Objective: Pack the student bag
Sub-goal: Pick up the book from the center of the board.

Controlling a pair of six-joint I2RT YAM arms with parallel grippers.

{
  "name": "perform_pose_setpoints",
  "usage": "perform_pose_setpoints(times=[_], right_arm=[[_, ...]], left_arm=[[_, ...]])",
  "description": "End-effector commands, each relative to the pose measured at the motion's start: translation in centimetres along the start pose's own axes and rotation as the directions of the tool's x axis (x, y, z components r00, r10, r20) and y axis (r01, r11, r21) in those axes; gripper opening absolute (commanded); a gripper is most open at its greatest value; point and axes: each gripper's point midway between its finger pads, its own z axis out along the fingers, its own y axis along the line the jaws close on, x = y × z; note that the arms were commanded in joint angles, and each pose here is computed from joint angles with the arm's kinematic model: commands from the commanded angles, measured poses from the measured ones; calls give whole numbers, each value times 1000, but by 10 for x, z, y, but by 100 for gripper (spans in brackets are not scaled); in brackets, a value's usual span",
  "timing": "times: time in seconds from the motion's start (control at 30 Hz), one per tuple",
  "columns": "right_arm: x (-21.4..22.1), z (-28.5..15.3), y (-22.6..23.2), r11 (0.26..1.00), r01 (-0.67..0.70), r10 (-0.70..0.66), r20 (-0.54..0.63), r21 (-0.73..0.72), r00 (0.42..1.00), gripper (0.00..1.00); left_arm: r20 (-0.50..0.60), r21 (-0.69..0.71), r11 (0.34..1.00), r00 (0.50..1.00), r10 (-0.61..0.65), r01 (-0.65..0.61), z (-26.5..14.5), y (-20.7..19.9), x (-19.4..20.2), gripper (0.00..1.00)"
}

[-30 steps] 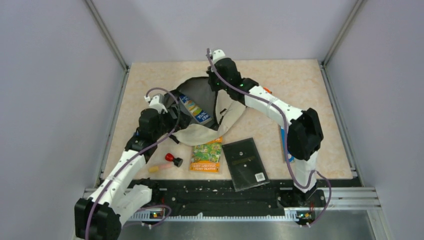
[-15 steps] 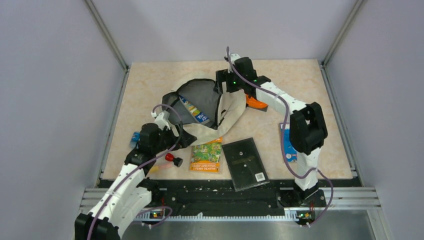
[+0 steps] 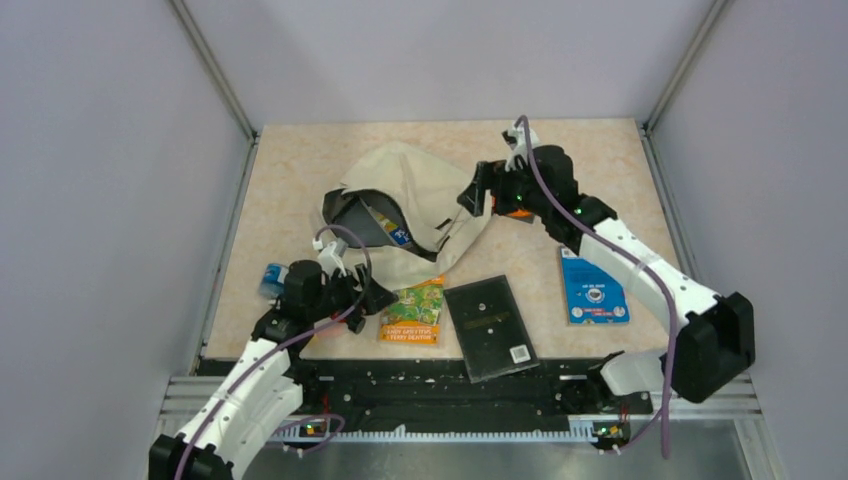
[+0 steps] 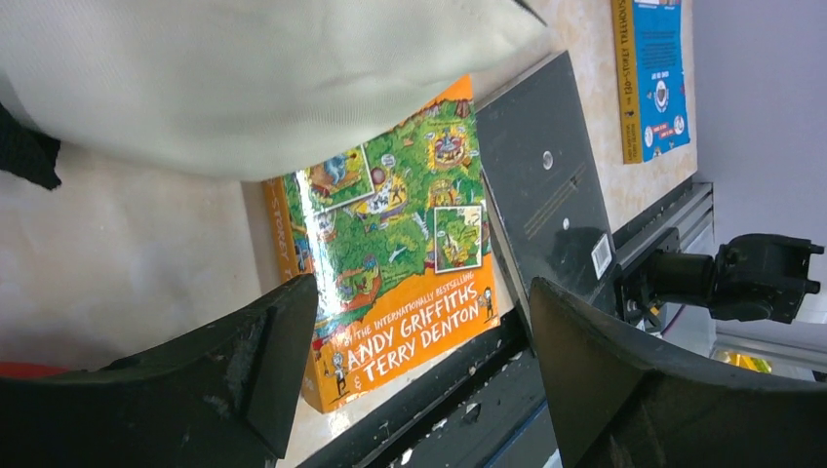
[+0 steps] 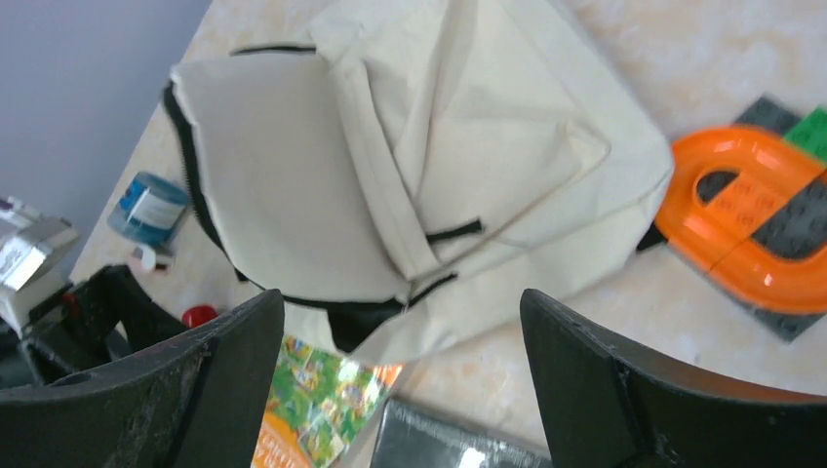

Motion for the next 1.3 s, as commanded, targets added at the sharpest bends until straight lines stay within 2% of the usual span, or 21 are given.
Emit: perform_pose_setpoints(times=[0.0,0.17,0.27,0.47,0.73,1.03,1.27], right_arm=[[46,-18,11,988,-147,144,-66,-50,987,89],[117,-30,49,955,-278,260,-156,-103,953,86],[146,-31,81,914,-369,336,-196,-166,921,82],[191,-29,116,861,-479,432,-253,-169,866,76],[249,-22,112,857,-513,469,-333,-53,818,72],[276,-8,110,863,-504,475,-337,0,813,71],[290,4,114,868,-496,464,-367,8,806,71]], left_arm=[[13,11,1000,1000,-14,14,0,1,6,84],[31,21,999,998,-51,50,4,6,11,84],[22,23,997,997,-72,71,8,11,18,84],[6,17,996,996,-92,92,13,17,26,83],[-24,5,992,992,-128,128,18,25,40,83],[-31,17,990,990,-137,138,21,22,46,83],[-95,6,986,981,-166,168,27,20,62,83]])
